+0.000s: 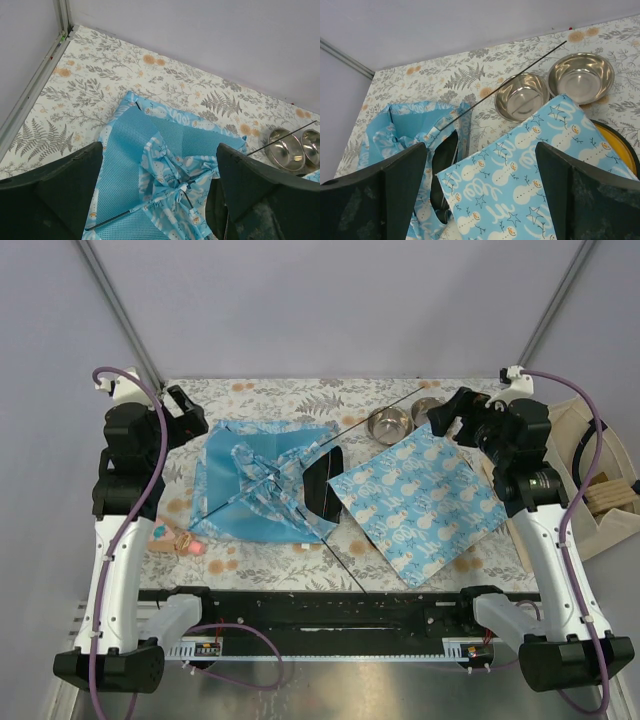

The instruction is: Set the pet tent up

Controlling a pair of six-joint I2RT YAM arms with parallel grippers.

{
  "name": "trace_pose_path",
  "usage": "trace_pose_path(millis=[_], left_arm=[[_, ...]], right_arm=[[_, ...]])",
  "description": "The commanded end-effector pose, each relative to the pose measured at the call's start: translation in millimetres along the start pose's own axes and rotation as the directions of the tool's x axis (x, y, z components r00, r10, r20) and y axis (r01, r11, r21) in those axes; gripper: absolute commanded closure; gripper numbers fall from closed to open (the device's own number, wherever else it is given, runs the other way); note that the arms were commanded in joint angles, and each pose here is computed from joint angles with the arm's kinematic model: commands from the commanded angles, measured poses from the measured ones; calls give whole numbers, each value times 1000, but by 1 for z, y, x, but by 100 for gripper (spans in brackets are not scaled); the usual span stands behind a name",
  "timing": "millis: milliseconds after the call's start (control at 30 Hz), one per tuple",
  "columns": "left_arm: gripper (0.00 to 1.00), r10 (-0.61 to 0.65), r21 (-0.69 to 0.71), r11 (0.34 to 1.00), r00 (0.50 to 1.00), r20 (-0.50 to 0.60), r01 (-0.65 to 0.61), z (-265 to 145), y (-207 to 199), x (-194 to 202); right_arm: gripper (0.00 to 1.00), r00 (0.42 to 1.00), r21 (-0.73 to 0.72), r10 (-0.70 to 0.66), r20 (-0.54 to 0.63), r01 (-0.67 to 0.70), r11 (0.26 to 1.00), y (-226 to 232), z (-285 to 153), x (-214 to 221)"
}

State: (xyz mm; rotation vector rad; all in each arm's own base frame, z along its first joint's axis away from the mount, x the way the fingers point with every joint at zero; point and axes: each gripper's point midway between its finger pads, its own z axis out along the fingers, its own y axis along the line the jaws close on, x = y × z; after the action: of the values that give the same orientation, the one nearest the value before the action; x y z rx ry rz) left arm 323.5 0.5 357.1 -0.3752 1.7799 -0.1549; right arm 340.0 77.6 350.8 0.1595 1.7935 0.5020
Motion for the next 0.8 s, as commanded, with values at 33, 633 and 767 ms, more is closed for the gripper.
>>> trace_pose_path(millis=[33,633,767], left_arm=[[1,-21,34,999,999,43,19,-9,-3,-3],[1,-202,35,973,911,-359,230,-6,7,162],[1,-214,4,972,891,-401,236,-2,14,184]], right_arm=[[1,1000,-33,-1,29,2,999,8,-10,-7],[11,777,-481,-363,-514,90,872,101,-48,245],[12,732,-466,-395,-555,119,877,95,-46,281]])
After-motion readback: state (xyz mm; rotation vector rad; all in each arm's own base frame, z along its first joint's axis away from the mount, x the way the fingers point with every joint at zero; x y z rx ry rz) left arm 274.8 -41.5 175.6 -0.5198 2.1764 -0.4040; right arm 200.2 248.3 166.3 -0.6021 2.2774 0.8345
